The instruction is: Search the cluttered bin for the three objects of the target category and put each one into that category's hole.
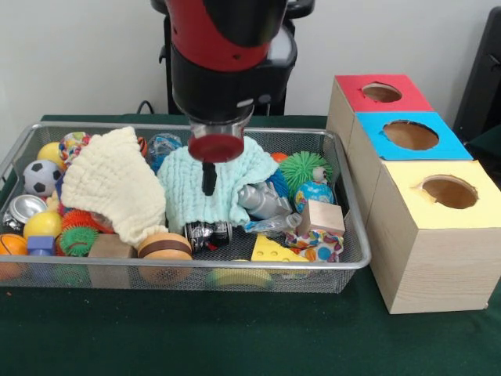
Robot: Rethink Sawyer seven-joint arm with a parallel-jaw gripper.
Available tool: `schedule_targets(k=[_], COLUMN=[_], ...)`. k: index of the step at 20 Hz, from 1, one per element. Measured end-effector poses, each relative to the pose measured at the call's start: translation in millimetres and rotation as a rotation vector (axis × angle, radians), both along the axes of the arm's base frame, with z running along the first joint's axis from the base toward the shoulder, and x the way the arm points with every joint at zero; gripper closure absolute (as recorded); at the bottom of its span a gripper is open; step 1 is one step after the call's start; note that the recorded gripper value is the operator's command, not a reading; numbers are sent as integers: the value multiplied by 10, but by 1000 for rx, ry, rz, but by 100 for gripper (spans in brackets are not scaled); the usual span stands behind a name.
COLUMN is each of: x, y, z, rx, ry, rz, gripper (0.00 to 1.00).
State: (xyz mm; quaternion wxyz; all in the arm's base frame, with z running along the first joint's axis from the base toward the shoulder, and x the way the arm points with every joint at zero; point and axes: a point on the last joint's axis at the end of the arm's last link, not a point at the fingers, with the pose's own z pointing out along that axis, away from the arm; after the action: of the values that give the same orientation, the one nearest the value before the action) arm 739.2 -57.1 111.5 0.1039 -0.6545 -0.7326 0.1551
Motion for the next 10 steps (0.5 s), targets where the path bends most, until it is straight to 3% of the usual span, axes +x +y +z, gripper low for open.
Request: schedule_targets(k=[4, 8, 10], x=[52, 132, 205], y=[8, 8, -35], z=[153, 125, -8], rx=[-2, -19, -48], ry=[-29, -101, -174], rz=[8, 36, 65], gripper=[0, 0, 0])
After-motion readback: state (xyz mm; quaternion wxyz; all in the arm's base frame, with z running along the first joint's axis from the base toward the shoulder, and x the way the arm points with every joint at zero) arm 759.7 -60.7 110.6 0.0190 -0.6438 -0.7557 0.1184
